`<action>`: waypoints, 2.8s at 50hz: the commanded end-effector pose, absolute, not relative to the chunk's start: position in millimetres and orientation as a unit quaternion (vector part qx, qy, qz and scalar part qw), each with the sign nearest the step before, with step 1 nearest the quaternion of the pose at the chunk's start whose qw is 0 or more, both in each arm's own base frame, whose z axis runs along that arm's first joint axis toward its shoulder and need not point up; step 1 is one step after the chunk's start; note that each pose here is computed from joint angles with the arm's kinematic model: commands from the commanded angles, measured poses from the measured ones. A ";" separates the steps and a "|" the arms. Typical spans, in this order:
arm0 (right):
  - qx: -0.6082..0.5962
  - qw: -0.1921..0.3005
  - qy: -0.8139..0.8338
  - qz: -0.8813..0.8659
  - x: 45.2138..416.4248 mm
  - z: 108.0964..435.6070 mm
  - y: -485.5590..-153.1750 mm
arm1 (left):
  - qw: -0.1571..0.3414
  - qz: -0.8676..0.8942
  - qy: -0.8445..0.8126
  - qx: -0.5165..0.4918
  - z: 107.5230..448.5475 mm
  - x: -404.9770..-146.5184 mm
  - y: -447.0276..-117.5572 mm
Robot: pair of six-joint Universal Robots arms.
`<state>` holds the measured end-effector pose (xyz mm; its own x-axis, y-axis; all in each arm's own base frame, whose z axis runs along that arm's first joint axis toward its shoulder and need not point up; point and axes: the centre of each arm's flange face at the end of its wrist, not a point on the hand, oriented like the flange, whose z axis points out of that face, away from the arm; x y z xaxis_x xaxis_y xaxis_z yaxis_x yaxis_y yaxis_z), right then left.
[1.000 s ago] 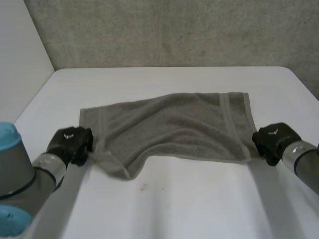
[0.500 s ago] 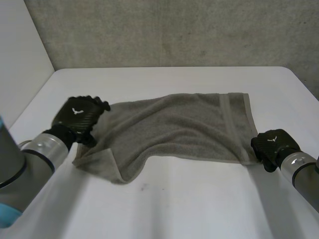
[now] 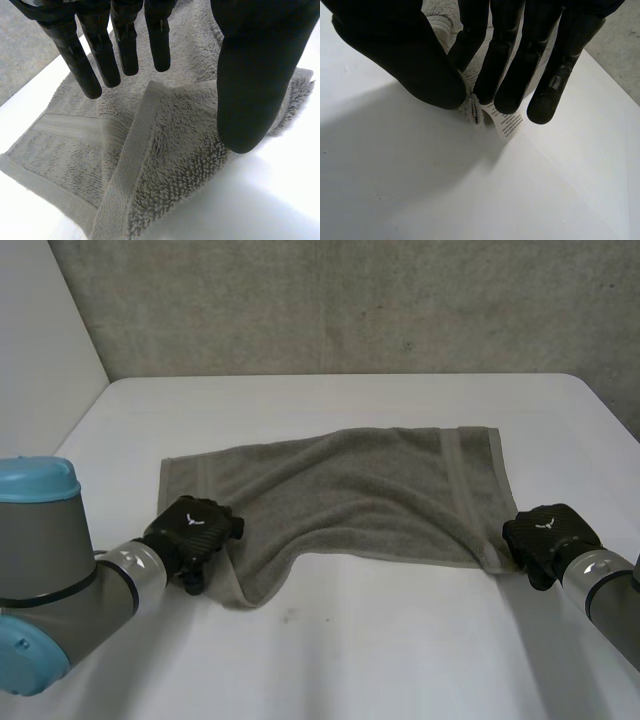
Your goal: Fold the towel.
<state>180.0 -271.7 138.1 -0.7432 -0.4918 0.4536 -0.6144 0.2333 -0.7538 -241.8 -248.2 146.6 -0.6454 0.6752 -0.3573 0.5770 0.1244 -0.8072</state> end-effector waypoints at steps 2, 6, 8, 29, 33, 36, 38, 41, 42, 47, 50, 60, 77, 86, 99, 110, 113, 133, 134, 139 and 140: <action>0.353 0.060 -0.783 0.508 179.7 138.0 -271.8 | 0.048 0.507 -0.749 -0.423 140.0 -245.1 -253.2; 0.353 0.061 -0.782 0.510 179.8 137.8 -272.4 | 0.044 0.506 -0.746 -0.430 138.7 -245.7 -253.4; 0.353 0.061 -0.783 0.509 179.7 137.1 -272.2 | 0.042 0.506 -0.745 -0.433 138.7 -245.6 -253.2; 0.356 0.063 -0.782 0.508 179.8 135.8 -272.4 | -0.005 0.474 -0.741 -0.476 141.6 -243.6 -244.6; 0.356 0.063 -0.782 0.508 179.8 135.7 -272.8 | -0.015 0.472 -0.741 -0.478 143.2 -243.4 -243.4; 0.356 0.063 -0.781 0.509 179.8 136.1 -272.8 | -0.022 0.474 -0.741 -0.475 145.5 -242.5 -243.8; 0.356 0.063 -0.781 0.509 179.8 136.1 -272.8 | -0.025 0.478 -0.739 -0.475 147.5 -243.6 -242.9; 0.356 0.063 -0.781 0.509 179.8 137.0 -272.7 | -0.027 0.492 -0.731 -0.473 155.8 -246.2 -241.2; 0.356 0.063 -0.781 0.509 179.8 137.0 -272.7 | -0.027 0.492 -0.731 -0.473 155.8 -246.2 -241.2; 0.354 0.062 -0.778 0.515 181.0 141.1 -274.0 | -0.028 0.552 -0.704 -0.445 185.8 -250.3 -241.6; 0.352 0.065 -0.776 0.519 181.2 145.6 -276.7 | -0.022 0.566 -0.700 -0.435 193.6 -251.1 -239.9; 0.332 0.078 -0.737 0.584 181.0 238.8 -279.9 | -0.033 0.668 -0.660 -0.342 273.7 -233.6 -229.5; 0.331 0.041 -0.732 0.594 184.3 263.1 -262.3 | -0.006 0.620 -0.723 -0.306 228.7 -203.0 -213.7; 0.344 0.016 -0.769 0.539 185.3 212.5 -261.2 | 0.004 0.572 -0.756 -0.317 174.4 -202.4 -210.3; 0.348 0.015 -0.779 0.522 183.7 187.7 -258.5 | 0.003 0.550 -0.770 -0.323 159.4 -197.6 -198.6; 0.348 0.013 -0.781 0.518 183.5 182.4 -256.4 | 0.005 0.562 -0.759 -0.328 166.8 -200.9 -194.9; 0.349 0.013 -0.781 0.518 183.8 180.6 -255.6 | 0.003 0.562 -0.757 -0.334 166.0 -202.3 -196.9; 0.351 0.012 -0.785 0.510 183.8 174.7 -255.3 | -0.042 0.521 -0.718 -0.460 135.1 -221.5 -214.9; 0.351 0.012 -0.785 0.510 183.8 174.6 -255.6 | -0.049 0.526 -0.717 -0.455 138.0 -220.6 -216.3; 0.350 0.014 -0.784 0.513 183.8 176.1 -257.9 | -0.066 0.553 -0.704 -0.441 154.6 -222.9 -218.3; 0.350 0.015 -0.783 0.514 184.0 177.5 -259.0 | -0.070 0.571 -0.693 -0.435 166.5 -224.1 -217.4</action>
<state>183.9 -255.9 175.1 -0.7531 -0.5384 0.3782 -0.5636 0.2314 -0.7930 -222.1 -216.3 139.4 -0.5783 0.5970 -0.5561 0.7063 0.0251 -0.7075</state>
